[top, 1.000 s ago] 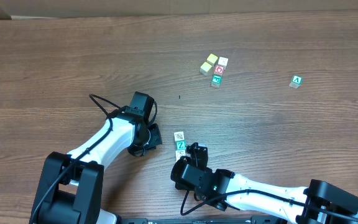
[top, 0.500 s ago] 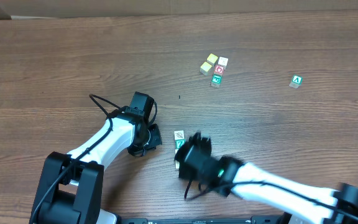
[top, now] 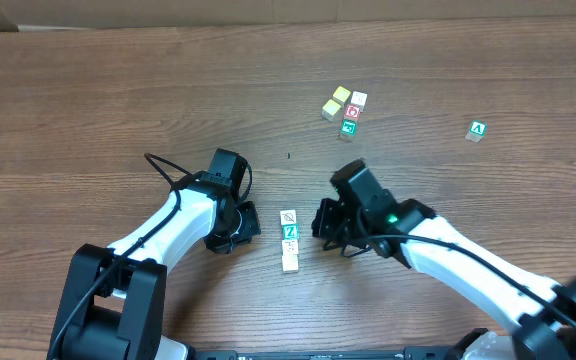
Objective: Flip 3 blocks
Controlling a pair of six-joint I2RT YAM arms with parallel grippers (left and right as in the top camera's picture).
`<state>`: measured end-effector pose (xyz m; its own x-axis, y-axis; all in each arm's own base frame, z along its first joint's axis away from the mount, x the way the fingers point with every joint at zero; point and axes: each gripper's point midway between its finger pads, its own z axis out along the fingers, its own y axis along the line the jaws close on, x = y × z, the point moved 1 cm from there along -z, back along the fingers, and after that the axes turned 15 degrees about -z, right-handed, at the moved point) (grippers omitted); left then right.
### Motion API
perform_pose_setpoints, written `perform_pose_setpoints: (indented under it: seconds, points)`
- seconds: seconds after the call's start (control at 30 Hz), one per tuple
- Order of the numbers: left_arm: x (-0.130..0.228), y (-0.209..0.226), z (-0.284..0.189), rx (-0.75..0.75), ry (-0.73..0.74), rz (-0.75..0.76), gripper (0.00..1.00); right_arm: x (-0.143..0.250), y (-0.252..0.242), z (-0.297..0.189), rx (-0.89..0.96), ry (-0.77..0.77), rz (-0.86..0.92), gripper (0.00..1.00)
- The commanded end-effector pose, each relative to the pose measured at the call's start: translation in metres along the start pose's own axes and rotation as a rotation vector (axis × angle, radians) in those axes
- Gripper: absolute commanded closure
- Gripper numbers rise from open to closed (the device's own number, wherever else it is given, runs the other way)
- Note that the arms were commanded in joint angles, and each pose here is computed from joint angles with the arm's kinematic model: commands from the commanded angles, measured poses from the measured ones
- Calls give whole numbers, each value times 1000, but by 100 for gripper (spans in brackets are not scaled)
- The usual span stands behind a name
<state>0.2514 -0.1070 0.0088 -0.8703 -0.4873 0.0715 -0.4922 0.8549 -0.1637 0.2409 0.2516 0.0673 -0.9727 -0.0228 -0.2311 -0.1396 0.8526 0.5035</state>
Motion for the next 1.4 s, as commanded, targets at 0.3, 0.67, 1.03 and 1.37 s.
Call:
perform_pose_setpoints:
  seconds: [0.3,0.67,1.03,1.37]
  points:
    - [-2,0,2,13,7,24,96,1,-16,21,27,-4,44,96]
    - [-1,-1,2,17,11,25,96,8,-25,49,13,29,48,96]
    - [-1,-1,2,17,11,25,96,11,-15,56,-58,58,40,96]
    - [-1,-1,2,18,10,25,96,8,-9,56,-87,51,28,96]
